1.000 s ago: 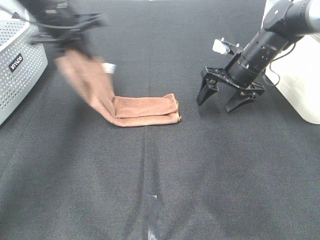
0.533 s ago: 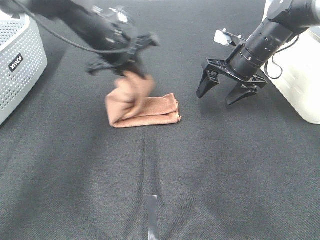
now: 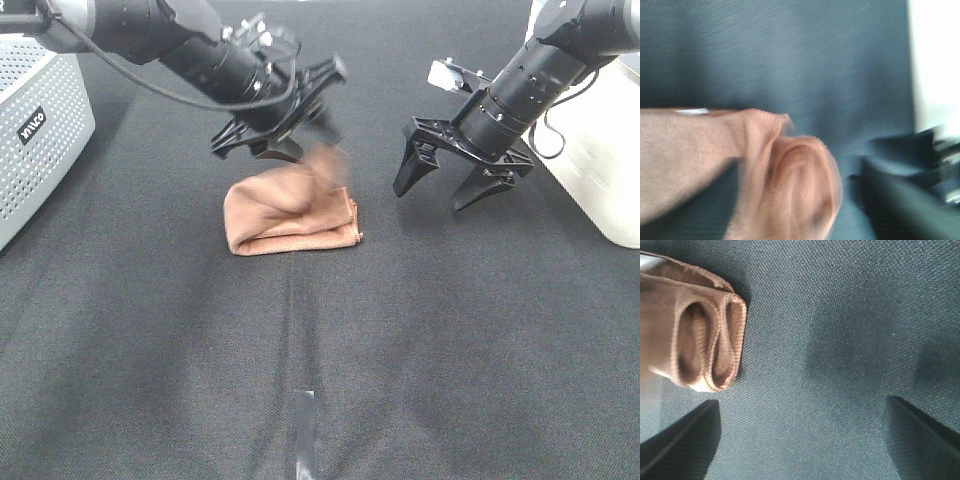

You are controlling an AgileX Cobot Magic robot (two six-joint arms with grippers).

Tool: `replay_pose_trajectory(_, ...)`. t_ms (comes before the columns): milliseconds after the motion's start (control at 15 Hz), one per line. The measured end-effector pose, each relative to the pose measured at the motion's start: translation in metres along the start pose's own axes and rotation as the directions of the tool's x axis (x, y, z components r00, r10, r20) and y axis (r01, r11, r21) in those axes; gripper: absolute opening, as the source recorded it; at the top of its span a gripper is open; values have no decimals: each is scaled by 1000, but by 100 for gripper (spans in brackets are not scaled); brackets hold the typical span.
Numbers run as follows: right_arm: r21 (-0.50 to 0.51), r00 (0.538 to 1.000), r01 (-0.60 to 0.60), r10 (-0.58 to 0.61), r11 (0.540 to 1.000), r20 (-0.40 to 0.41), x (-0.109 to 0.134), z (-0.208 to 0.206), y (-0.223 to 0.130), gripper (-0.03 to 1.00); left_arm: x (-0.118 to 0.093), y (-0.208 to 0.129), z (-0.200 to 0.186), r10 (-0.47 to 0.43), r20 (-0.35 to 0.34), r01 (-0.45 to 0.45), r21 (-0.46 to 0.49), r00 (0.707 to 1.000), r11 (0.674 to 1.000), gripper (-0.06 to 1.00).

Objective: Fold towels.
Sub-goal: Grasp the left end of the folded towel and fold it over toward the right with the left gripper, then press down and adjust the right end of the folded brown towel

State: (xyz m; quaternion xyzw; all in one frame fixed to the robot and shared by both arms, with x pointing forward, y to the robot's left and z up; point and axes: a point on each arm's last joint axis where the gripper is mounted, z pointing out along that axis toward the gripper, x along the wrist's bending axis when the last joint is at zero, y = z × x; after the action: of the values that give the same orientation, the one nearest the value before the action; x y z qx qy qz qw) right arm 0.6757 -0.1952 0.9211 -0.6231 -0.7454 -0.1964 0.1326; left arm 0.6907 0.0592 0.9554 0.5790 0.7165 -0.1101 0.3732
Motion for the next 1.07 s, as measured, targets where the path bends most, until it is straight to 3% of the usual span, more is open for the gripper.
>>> replay_pose_trajectory(133, -3, 1000, -7, 7, 1000, -11, 1, 0, 0, 82, -4, 4, 0, -42, 42, 43, -37, 998, 998, 75)
replay_pose_trajectory(267, -21, 999, -16, 15, 1000, -51, 7, -5, 1, 82, -8, 11, -7, 29, 48, -25, -75, 998, 997, 76)
replay_pose_trajectory(533, -123, 958, 27, -61, 992, -280, 37, -25, 7, 82, 6, 55, -59, 138, -21, -139, -211, 990, 967, 76)
replay_pose_trajectory(733, -177, 902, 35, -107, 984, -418, 76, -24, 9, 82, 30, 79, -88, 119, -72, -134, -257, 990, 957, 76)
replay_pose_trajectory(933, -203, 889, 88, -169, 975, -426, 124, -2, 3, 81, 47, 89, -99, 86, -91, -107, -249, 992, 963, 76)
replay_pose_trajectory(1067, -195, 868, 57, -145, 979, -475, 135, 8, 2, 81, 49, 88, -99, 83, -93, -103, -236, 992, 966, 76)
